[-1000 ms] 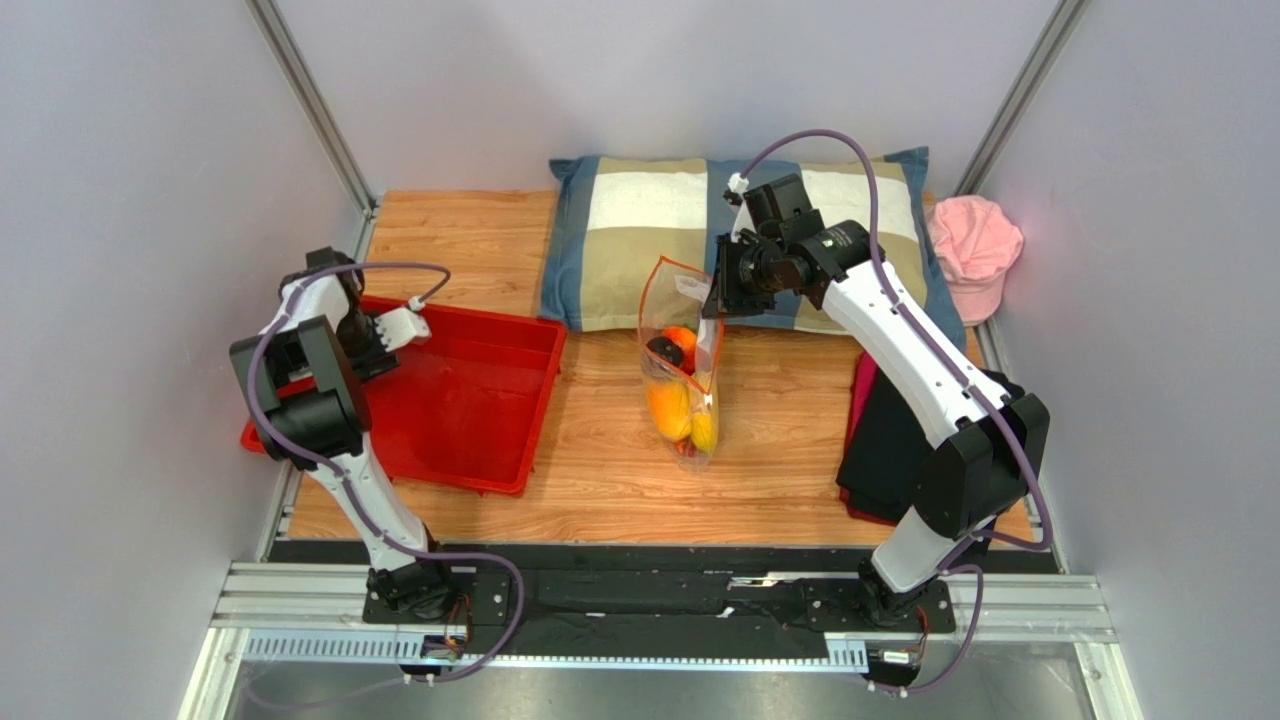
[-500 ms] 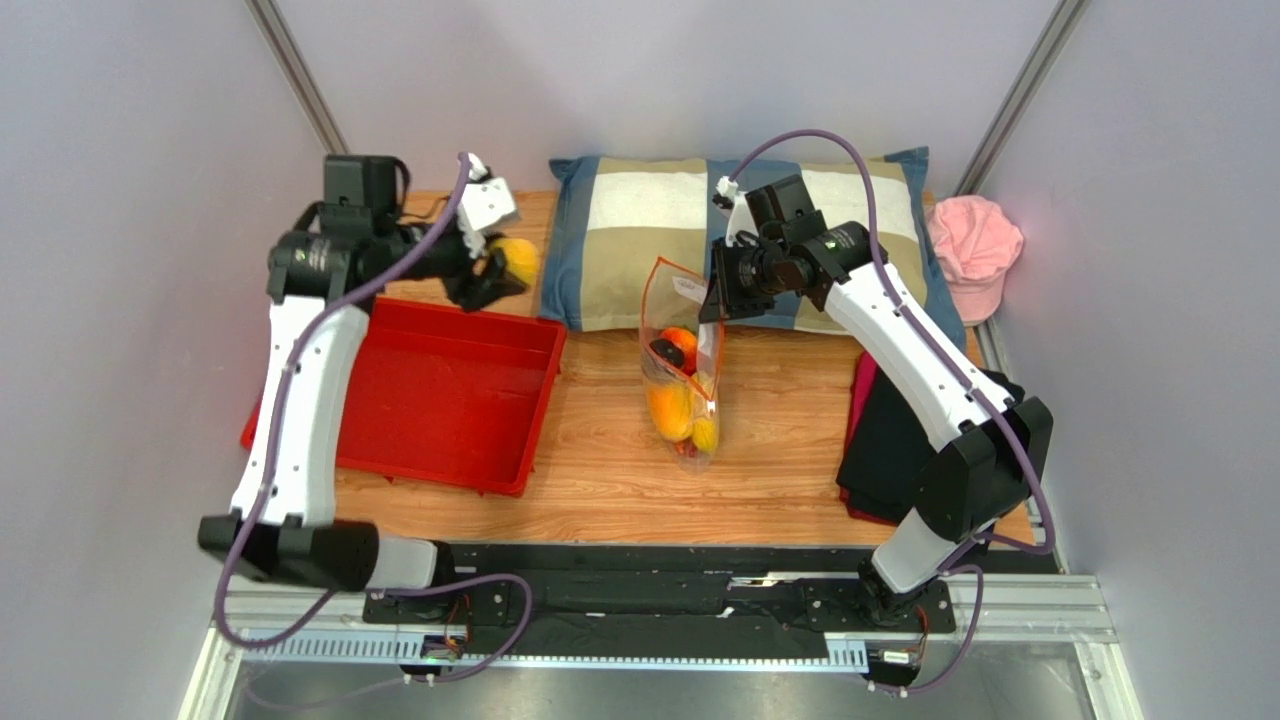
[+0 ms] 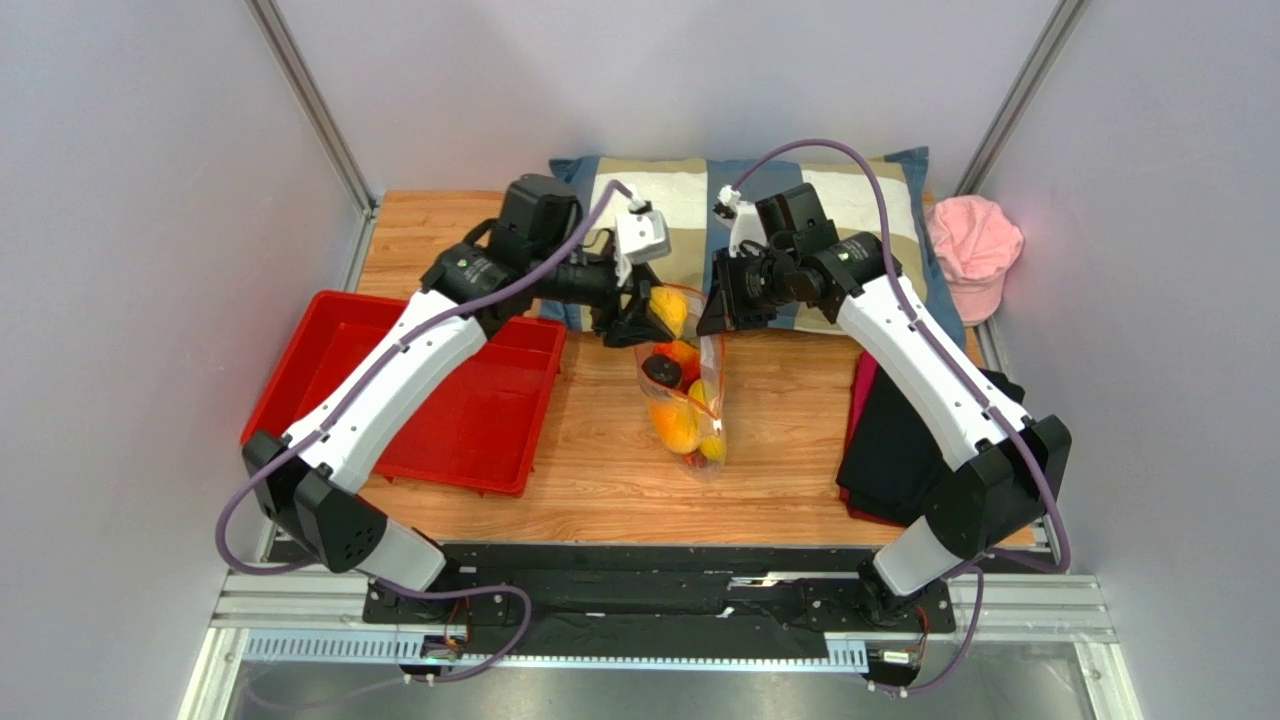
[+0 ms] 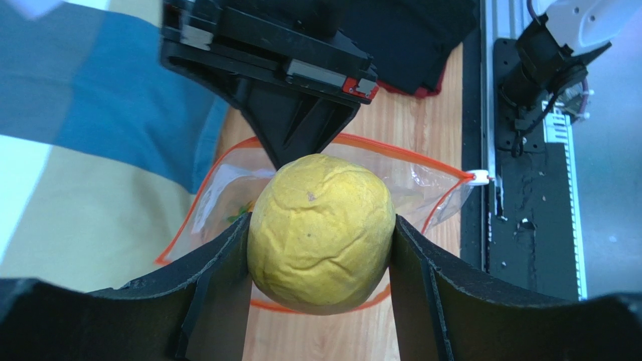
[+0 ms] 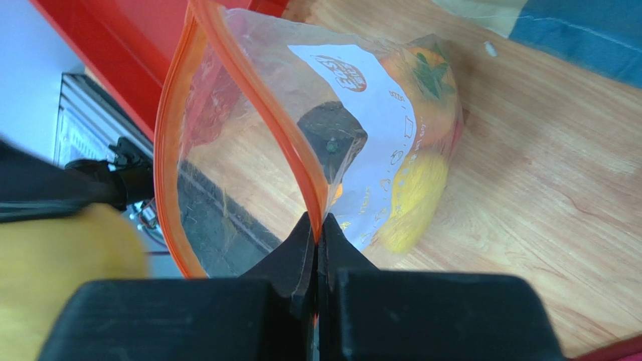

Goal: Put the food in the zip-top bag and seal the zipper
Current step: Place the fake fruit in the zipper food storage bag.

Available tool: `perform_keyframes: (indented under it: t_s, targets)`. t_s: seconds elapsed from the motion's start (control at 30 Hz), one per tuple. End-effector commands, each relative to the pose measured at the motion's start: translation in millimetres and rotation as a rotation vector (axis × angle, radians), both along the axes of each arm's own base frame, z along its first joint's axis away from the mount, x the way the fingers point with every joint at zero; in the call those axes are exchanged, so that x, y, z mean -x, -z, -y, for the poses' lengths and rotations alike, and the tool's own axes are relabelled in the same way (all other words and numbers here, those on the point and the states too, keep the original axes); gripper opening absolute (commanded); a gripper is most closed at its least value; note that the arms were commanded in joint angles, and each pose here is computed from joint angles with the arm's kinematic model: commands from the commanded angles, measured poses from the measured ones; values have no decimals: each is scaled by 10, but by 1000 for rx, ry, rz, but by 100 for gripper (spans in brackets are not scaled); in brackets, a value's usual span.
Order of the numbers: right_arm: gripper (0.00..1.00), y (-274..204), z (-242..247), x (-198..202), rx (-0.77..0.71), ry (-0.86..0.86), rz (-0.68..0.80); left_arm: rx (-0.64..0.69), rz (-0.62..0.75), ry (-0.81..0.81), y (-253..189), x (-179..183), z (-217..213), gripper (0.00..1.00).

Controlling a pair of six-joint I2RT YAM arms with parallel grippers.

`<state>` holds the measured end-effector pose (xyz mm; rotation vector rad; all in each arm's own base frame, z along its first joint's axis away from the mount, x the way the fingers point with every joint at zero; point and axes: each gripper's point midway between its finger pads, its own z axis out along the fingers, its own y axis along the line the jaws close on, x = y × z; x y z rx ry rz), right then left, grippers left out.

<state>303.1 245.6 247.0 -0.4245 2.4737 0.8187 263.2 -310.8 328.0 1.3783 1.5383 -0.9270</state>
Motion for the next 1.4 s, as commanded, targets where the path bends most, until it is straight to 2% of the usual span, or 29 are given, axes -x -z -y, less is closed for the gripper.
perform_keyframes:
  t_s: [0.0, 0.03, 0.27, 0.4, 0.7, 0.9, 1.03, 1.37]
  targets:
    - [0, -216, -60, 153, -75, -88, 45, -31, 2, 28, 146, 74, 179, 43]
    - [0, -244, -83, 205, -94, -115, 42, -48, -10, 33, 218, 93, 191, 45]
    - [0, -234, -170, 287, -136, -184, 15, -176, -40, 130, 453, 350, 146, 80]
    - [0, -286, -255, 315, -165, -228, 13, -187, 10, 176, 410, 510, -2, 99]
    - [0, -322, -539, 427, -175, -348, 25, -154, 127, 314, 424, 919, -89, 97]
    - [0, -368, -676, 422, -186, -386, 35, -233, 242, 398, 680, 1094, -17, 90]
    - [0, -357, -700, 468, -181, -402, 41, -244, 221, 414, 731, 1164, 45, 86]
    - [0, -368, -769, 503, -167, -433, 71, -347, 158, 345, 1076, 999, 122, 66]
